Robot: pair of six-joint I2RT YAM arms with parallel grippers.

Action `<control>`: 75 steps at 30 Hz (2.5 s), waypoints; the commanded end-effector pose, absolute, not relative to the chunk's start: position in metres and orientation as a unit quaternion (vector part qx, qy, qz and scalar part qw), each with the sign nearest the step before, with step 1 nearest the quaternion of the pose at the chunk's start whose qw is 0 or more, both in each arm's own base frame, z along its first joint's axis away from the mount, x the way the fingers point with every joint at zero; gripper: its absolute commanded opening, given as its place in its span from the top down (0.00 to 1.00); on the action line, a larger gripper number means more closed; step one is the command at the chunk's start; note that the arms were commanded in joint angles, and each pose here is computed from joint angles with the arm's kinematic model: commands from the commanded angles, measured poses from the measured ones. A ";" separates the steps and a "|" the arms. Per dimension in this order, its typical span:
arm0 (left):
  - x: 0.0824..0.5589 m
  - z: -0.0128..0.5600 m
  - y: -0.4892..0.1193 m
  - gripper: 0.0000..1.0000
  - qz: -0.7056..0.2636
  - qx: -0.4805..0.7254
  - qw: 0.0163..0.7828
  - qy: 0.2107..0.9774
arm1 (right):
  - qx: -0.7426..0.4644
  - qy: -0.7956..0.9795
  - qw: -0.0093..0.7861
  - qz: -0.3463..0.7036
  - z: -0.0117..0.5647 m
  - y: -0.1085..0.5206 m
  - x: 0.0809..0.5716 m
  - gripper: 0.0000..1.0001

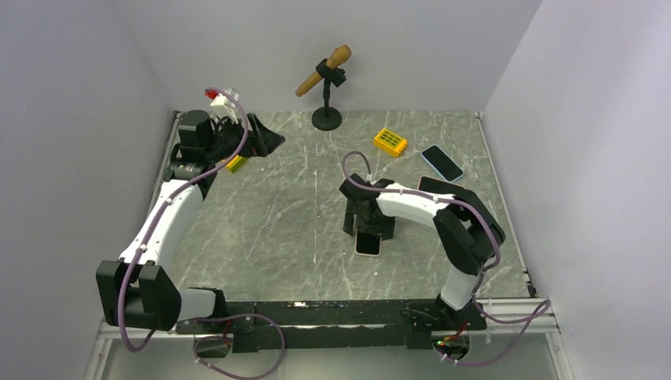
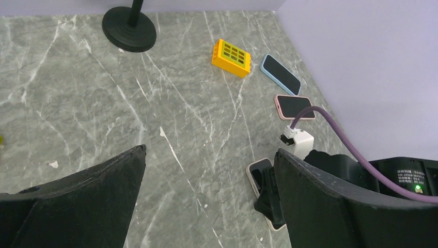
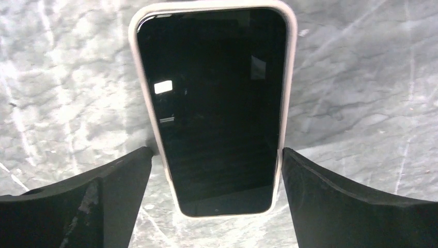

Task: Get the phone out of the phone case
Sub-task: Pick up the phone at the center of the board.

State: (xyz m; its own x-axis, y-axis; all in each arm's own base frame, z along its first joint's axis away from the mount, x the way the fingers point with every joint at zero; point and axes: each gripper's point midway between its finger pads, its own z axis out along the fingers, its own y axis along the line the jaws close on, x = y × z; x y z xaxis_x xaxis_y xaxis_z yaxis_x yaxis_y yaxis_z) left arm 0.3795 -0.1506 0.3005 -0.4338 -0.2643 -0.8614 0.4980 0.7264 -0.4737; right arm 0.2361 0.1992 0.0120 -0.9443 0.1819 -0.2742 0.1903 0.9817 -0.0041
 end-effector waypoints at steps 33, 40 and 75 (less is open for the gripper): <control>0.310 0.185 -0.328 0.18 -0.551 0.196 0.149 0.798 | -0.257 0.825 0.483 0.143 0.155 0.254 0.270 1.00; 0.294 0.171 -0.344 0.49 -0.543 0.223 0.114 0.801 | -0.267 0.811 0.502 0.137 0.165 0.251 0.271 1.00; 0.275 0.336 -0.287 1.00 -0.671 0.158 0.428 0.584 | 0.092 0.622 0.454 0.632 0.240 0.257 0.238 0.01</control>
